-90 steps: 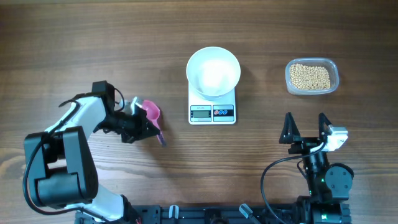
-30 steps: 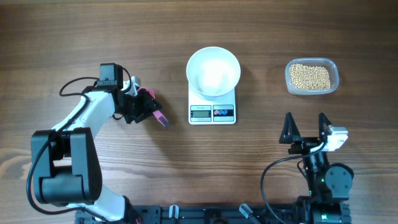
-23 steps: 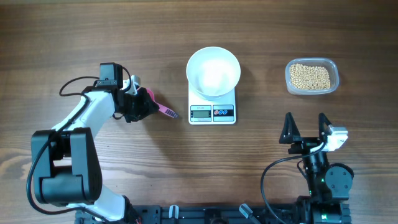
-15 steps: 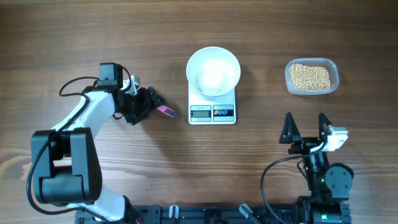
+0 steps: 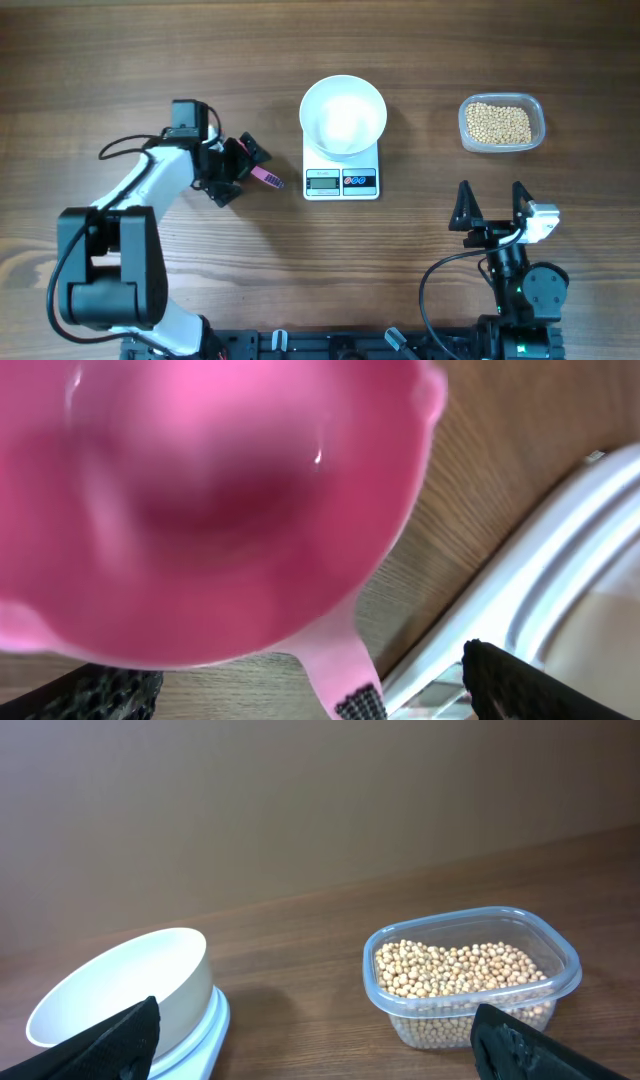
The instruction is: Scoop item into bowl and weigh 150g on scale
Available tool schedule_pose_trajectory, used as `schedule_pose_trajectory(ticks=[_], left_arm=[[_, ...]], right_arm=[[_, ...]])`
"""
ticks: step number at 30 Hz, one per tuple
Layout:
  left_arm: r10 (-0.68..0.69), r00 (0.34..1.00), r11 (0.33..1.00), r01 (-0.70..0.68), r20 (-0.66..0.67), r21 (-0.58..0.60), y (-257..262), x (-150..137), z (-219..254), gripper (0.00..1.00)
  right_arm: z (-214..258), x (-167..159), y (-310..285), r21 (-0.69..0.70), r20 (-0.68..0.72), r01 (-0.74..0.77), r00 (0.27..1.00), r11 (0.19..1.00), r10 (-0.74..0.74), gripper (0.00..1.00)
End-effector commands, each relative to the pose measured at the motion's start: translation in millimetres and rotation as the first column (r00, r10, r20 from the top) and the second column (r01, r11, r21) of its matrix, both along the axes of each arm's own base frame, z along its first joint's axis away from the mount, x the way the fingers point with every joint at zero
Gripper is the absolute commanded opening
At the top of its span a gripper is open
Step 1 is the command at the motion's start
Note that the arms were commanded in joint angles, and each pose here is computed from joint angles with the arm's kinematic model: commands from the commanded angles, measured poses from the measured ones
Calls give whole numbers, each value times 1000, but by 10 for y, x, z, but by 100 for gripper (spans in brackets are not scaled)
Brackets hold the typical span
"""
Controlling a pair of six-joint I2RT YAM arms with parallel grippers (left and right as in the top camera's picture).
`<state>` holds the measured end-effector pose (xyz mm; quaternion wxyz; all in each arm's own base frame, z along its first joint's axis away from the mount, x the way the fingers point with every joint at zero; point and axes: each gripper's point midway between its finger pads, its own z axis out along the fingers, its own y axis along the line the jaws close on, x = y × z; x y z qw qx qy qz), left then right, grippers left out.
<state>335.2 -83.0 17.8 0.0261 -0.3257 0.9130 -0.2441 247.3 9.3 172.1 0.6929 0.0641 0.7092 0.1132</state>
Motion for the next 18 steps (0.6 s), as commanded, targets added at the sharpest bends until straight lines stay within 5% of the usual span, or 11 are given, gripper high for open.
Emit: schedule_pose_trajectory(ticks=[1, 4, 8, 18], left_arm=[[163, 986, 978, -155, -42, 140, 93, 25, -127, 100], [146, 989, 982, -147, 16, 122, 3, 152, -85, 100], [144, 988, 983, -148, 48, 111, -15, 225, -58, 74], [143, 988, 983, -148, 50, 109, -19, 230, -56, 33]], right_arm=[[16, -4, 31, 14, 7, -16, 1000, 1000, 16, 100], [16, -4, 31, 14, 7, -16, 1000, 1000, 16, 100], [16, -4, 31, 14, 7, -16, 1000, 1000, 16, 100], [16, -4, 31, 14, 7, -16, 1000, 1000, 16, 100]])
